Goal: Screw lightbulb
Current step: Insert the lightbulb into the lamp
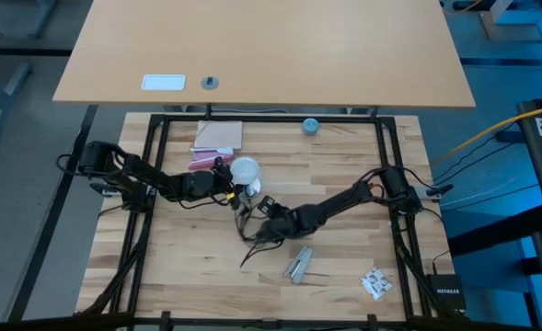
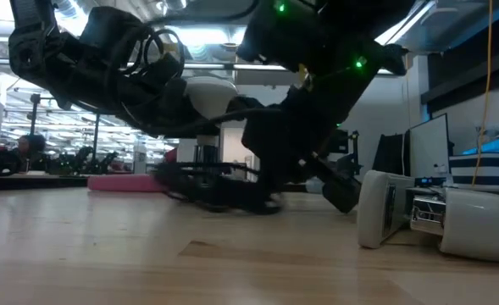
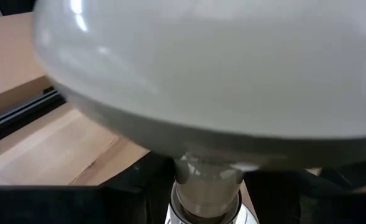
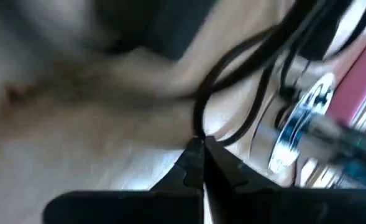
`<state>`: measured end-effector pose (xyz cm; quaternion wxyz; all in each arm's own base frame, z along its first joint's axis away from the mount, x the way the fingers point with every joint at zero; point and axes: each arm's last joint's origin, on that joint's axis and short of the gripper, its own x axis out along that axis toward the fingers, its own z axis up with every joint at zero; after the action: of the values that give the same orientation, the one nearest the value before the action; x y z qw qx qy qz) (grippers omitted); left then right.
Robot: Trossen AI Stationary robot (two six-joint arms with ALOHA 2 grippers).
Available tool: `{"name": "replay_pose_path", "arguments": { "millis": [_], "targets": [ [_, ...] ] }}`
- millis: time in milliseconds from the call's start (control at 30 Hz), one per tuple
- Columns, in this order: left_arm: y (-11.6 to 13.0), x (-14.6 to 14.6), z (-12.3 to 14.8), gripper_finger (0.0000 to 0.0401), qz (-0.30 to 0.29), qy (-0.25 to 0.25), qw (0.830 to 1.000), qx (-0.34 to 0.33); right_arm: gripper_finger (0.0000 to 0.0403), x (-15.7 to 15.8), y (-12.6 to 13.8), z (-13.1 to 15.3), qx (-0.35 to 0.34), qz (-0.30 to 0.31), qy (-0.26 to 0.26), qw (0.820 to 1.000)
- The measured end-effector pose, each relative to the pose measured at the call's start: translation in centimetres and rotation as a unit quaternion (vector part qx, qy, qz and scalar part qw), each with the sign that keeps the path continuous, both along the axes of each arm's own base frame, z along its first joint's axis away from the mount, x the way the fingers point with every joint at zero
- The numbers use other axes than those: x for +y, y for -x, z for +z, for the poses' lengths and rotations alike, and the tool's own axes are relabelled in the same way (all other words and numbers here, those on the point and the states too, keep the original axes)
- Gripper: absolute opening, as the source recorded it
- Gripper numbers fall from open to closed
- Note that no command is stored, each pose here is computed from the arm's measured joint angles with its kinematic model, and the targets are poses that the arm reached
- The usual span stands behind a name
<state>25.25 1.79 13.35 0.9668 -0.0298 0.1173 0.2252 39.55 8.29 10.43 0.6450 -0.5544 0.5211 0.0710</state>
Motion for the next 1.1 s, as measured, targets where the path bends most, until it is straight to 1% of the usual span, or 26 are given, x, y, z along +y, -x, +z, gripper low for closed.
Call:
{"name": "replay_pose_path", "arguments": {
  "millis": [200,333,433,933,1000,1100],
  "targets": [
    [0.0,0.0,0.0,0.017,0.0,0.0,1.0,0.0,0.0001,-0.9,0.5,-0.2,0.011,-0.047,0.003,0.999],
    [0.0,0.0,0.0,0.017,0.0,0.0,1.0,0.0,0.0001,-2.0,0.4,-0.2,0.004,-0.077,-0.001,0.997],
    [0.0,0.0,0.0,0.017,0.0,0.0,1.0,0.0,0.0001,-3.3,0.2,-0.2,0.002,-0.098,0.005,0.995],
    [0.0,0.0,0.0,0.017,0.0,0.0,1.0,0.0,0.0001,-11.0,-0.1,-0.2,-0.005,-0.194,0.0,0.981],
    [0.0,0.0,0.0,0.017,0.0,0.0,1.0,0.0,0.0001,-11.5,-0.1,-0.2,-0.005,-0.201,0.0,0.98],
    [0.0,0.0,0.0,0.017,0.0,0.0,1.0,0.0,0.0001,-11.4,0.0,0.1,-0.008,-0.2,0.001,0.98]
  ]
}}
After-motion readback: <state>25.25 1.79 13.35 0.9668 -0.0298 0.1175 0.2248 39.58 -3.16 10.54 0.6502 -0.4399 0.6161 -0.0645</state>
